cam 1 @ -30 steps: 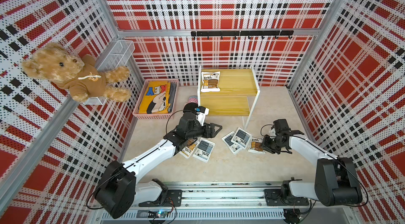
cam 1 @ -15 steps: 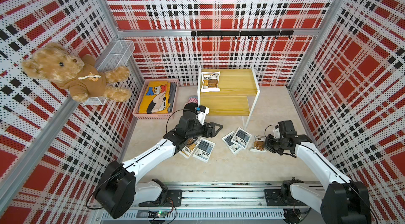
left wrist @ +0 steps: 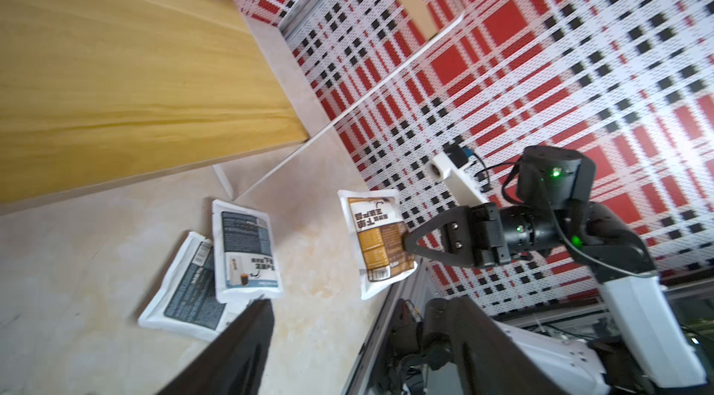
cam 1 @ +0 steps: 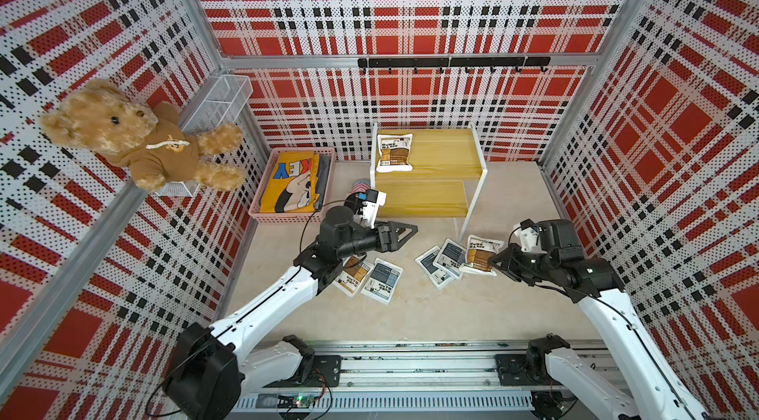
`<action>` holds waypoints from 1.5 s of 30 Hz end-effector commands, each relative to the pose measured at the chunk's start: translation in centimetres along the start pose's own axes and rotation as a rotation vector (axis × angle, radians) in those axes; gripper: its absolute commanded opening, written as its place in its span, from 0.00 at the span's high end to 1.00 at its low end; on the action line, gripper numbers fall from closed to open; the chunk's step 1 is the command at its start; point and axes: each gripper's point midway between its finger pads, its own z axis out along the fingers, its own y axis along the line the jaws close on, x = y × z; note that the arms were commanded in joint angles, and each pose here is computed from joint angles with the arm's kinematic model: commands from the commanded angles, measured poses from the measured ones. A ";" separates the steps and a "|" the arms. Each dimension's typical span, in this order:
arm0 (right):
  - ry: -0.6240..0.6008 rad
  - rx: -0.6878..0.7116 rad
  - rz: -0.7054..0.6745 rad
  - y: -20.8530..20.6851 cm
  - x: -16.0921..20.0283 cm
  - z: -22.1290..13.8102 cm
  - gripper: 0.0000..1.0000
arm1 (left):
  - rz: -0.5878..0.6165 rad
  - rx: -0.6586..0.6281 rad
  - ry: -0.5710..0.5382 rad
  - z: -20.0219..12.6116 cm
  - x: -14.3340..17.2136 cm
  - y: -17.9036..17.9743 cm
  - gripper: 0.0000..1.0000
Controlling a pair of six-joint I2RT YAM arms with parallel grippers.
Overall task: Place the bagged coffee beans on the shelf by color
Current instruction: Pick up the bagged coffee beans at the center of the board.
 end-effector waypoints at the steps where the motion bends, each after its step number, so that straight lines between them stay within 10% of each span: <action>1: 0.021 -0.120 -0.034 4.0 0.5 -2.2 0.90 | -0.011 0.133 -0.037 -1.4 -1.1 -3.6 0.21; 21: -0.034 -0.490 -0.267 21.4 -2.3 -6.8 0.89 | -0.034 0.413 0.012 -1.8 -5.4 -14.0 0.29; 45: -0.093 -0.401 -0.340 25.9 -10.1 -2.8 0.91 | 0.101 0.244 -0.185 -3.8 -14.7 -14.1 0.32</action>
